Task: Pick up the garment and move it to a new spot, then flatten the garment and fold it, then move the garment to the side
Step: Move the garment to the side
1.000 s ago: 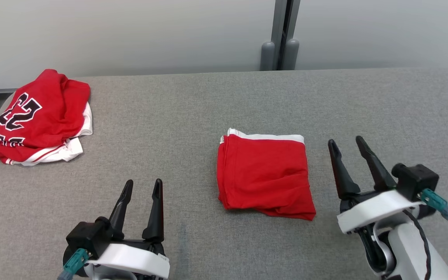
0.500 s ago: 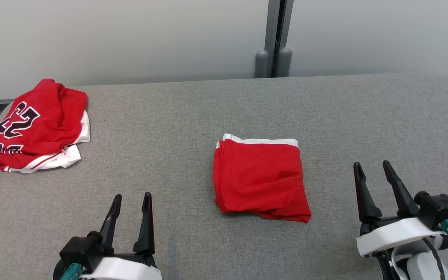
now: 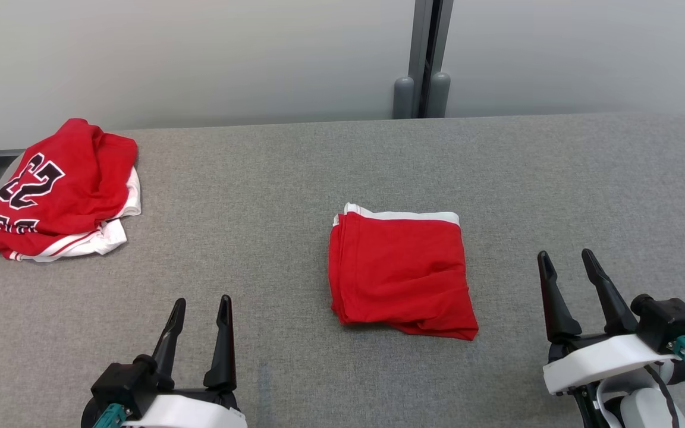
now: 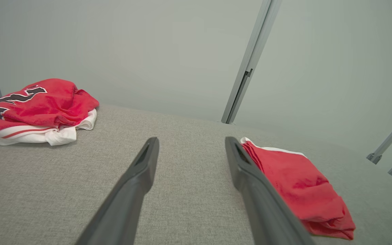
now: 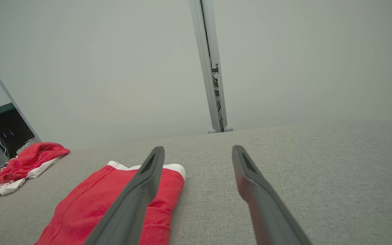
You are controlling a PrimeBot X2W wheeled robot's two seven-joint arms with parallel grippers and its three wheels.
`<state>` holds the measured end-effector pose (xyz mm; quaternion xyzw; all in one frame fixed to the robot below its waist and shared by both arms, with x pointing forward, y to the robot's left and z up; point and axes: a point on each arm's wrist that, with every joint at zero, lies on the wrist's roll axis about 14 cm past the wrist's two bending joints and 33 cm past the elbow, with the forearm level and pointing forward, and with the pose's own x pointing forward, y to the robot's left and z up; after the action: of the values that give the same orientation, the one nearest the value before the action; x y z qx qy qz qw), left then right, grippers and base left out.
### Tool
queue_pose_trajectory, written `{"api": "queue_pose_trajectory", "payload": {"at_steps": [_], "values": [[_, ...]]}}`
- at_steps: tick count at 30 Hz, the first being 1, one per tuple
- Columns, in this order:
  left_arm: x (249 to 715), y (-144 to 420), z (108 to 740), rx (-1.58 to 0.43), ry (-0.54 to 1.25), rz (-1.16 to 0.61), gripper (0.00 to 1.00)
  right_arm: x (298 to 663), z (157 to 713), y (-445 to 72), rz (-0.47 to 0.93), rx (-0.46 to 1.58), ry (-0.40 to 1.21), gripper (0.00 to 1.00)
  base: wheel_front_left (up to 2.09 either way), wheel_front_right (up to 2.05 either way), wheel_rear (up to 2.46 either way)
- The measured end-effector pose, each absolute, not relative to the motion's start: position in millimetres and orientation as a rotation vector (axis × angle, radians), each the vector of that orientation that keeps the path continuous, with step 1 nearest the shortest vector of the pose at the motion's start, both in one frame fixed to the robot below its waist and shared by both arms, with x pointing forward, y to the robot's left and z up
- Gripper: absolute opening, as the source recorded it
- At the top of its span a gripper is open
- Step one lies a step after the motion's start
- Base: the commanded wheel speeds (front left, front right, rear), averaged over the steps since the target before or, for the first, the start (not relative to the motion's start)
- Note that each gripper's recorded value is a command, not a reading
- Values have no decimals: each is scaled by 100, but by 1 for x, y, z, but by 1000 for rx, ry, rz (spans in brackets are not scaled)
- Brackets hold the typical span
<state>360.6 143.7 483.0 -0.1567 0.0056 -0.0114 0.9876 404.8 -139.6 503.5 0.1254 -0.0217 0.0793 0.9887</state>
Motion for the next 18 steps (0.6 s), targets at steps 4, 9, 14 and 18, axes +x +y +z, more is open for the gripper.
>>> {"api": "queue_pose_trajectory", "payload": {"at_steps": [4,9,14,18], "values": [[361,143,482,-314,14,-23,100,405,502,-140,159,252,-39,100,0,0,0],[361,143,479,-312,24,-24,100,406,500,-141,156,251,-27,100,0,0,0],[363,142,475,-313,35,-24,100,420,503,-138,168,229,2,100,0,0,0],[365,141,474,-316,39,-26,100,434,498,-129,213,188,91,100,0,0,0]]}}
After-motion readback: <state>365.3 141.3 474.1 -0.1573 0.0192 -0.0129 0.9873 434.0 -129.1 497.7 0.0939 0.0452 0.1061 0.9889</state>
